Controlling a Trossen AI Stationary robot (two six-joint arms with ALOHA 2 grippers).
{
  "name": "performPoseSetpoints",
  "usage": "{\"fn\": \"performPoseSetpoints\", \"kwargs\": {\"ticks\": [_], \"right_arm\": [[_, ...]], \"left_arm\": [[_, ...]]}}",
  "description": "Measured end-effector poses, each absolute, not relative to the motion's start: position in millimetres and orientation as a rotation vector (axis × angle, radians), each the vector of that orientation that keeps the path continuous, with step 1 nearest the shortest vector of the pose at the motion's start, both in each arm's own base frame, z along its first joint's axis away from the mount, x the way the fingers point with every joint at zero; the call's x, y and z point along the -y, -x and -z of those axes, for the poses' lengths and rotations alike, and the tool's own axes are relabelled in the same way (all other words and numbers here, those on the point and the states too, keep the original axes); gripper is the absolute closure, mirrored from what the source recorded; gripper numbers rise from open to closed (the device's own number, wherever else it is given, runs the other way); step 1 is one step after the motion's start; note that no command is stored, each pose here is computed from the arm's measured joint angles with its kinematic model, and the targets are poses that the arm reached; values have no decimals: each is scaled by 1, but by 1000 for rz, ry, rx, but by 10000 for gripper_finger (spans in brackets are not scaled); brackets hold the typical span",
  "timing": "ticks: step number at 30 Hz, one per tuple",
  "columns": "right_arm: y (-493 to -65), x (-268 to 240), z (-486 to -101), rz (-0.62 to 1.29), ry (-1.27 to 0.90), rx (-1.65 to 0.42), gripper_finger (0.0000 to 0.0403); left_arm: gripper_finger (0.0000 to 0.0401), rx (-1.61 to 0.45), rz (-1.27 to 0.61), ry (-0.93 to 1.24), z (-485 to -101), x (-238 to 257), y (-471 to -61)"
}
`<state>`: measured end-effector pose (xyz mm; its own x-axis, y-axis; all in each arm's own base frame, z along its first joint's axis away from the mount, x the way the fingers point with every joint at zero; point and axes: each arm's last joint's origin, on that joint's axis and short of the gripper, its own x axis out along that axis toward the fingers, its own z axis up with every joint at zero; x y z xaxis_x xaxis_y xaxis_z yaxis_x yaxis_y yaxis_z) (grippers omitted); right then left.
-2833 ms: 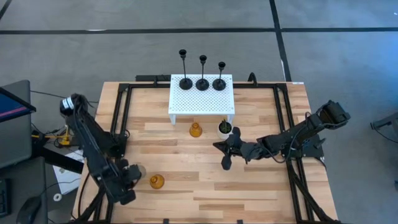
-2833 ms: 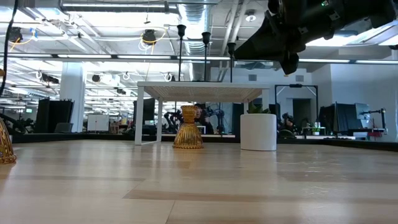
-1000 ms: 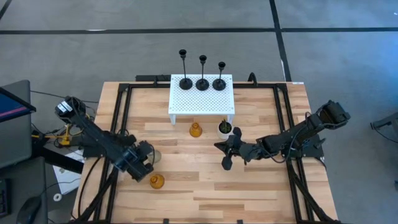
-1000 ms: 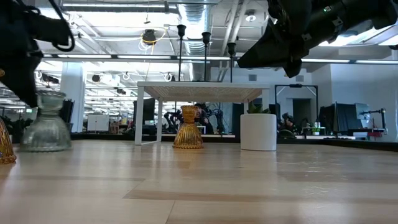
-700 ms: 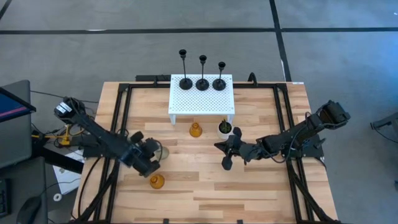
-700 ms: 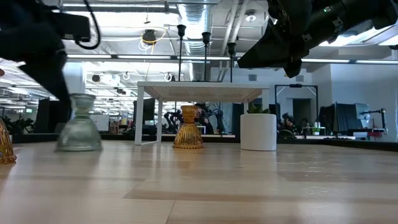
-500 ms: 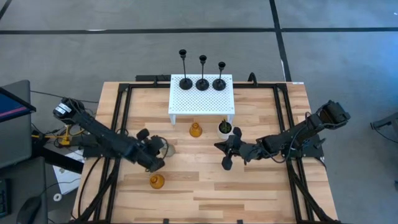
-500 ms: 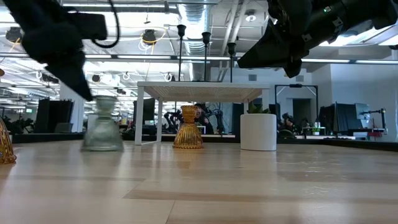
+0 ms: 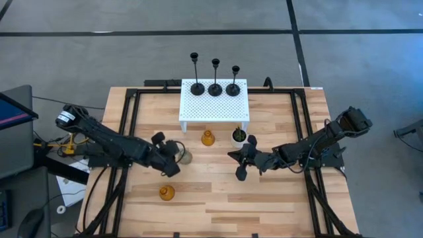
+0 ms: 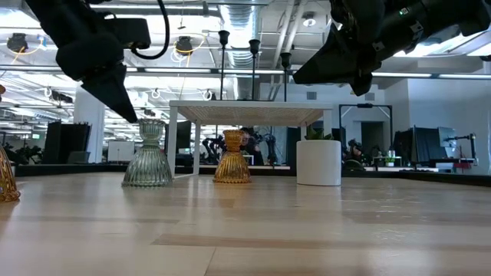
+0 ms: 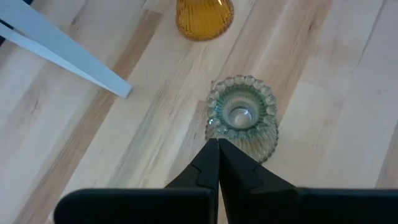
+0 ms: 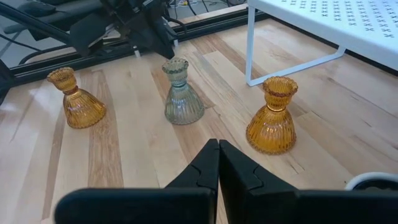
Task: Pick & Place candle stick holders
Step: Put the transparent glass candle holder on the shelf
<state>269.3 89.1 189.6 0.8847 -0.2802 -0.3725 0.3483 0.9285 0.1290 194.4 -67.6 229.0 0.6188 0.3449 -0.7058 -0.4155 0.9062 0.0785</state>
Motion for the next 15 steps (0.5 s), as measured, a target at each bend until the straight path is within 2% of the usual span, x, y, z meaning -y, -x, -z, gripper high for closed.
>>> {"fn": "performPoseSetpoints", "kwargs": {"ticks": [15], "right_arm": [[-269, -89, -190, 325, -197, -358, 403]], "left_arm": [[398, -783, -335, 63, -230, 88, -187]]}}
